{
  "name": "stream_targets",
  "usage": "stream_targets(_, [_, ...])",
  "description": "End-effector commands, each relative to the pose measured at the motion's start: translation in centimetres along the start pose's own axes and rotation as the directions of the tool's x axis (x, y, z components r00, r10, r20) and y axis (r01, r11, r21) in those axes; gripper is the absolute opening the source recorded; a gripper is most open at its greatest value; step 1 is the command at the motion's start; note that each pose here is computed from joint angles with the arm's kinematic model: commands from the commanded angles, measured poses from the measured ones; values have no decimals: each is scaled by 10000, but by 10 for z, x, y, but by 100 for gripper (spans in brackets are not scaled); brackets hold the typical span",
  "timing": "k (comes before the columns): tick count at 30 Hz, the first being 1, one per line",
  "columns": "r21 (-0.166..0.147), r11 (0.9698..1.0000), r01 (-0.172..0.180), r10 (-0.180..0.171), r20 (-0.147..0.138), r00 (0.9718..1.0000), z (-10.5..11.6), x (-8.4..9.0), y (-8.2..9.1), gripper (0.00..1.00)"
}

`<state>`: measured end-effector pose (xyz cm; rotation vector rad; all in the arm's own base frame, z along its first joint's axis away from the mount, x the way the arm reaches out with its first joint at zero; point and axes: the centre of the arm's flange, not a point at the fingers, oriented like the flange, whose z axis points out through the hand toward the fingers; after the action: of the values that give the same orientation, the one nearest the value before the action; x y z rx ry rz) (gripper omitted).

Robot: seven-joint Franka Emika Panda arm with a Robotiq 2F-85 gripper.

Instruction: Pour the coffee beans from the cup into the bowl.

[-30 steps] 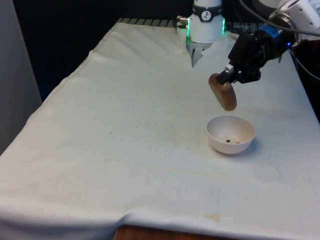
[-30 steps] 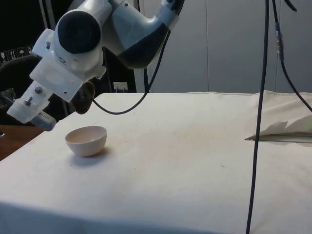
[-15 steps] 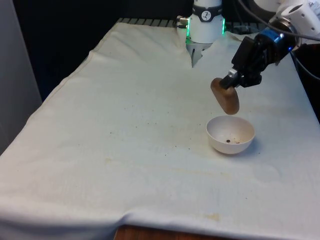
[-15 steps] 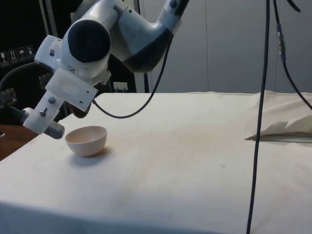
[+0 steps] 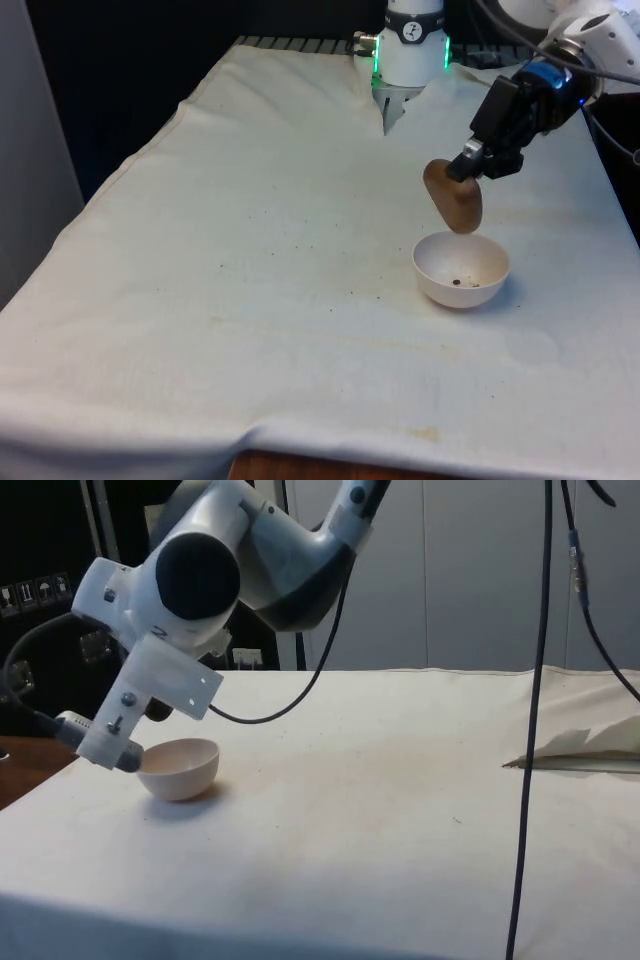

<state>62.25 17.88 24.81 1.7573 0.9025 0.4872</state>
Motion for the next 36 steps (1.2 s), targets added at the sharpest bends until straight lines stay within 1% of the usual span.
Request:
stream_targets(1, [-48,9999,98,-99,-175,9998,-2,-1,0,0])
stream_targets(7, [-263,9988,415,-423,-303,9986,-8,-5,-4,0])
stream_targets(8, [-200,9993,317,-321,-187,9993,-4,-3,-4,0])
stream_targets(9, [-263,9988,415,-423,-303,9986,-8,-5,-4,0])
stream_targets(13, [-432,9969,651,-668,-396,9970,-13,-9,-7,0])
stream_targets(17, [-606,9948,813,-840,-426,9956,-16,-12,-9,0])
stream_targets(18, [-603,9947,829,-851,-352,9957,-15,-11,-10,0])
stream_targets(19, [-688,9937,890,-921,-442,9948,-17,-13,-10,0])
stream_targets(20, [-743,9927,946,-982,-463,9941,-18,-13,-11,0])
stream_targets(23, [-887,9907,1034,-1080,-481,9930,-19,-13,-11,0])
stream_targets(26, [-1060,9877,1150,-1209,-509,9914,-20,-14,-13,0])
stream_targets(27, [-954,9893,1103,-1148,-439,9924,-17,-13,-14,0])
stream_targets(28, [-1168,9854,1236,-1302,-507,9902,-20,-15,-14,0])
stream_targets(30, [-1271,9834,1294,-1369,-519,9892,-21,-14,-16,0])
stream_targets(32, [-1390,9807,1376,-1461,-526,9879,-21,-14,-18,0])
stream_targets(33, [-1502,9778,1459,-1553,-525,9865,-22,-14,-20,0])
stream_targets(34, [-1574,9762,1489,-1586,-512,9860,-23,-14,-20,0])
stream_targets(35, [-1437,9787,1464,-1545,-471,9869,-21,-14,-20,0])
stream_targets(36, [-1628,9748,1526,-1628,-514,9853,-24,-13,-22,0])
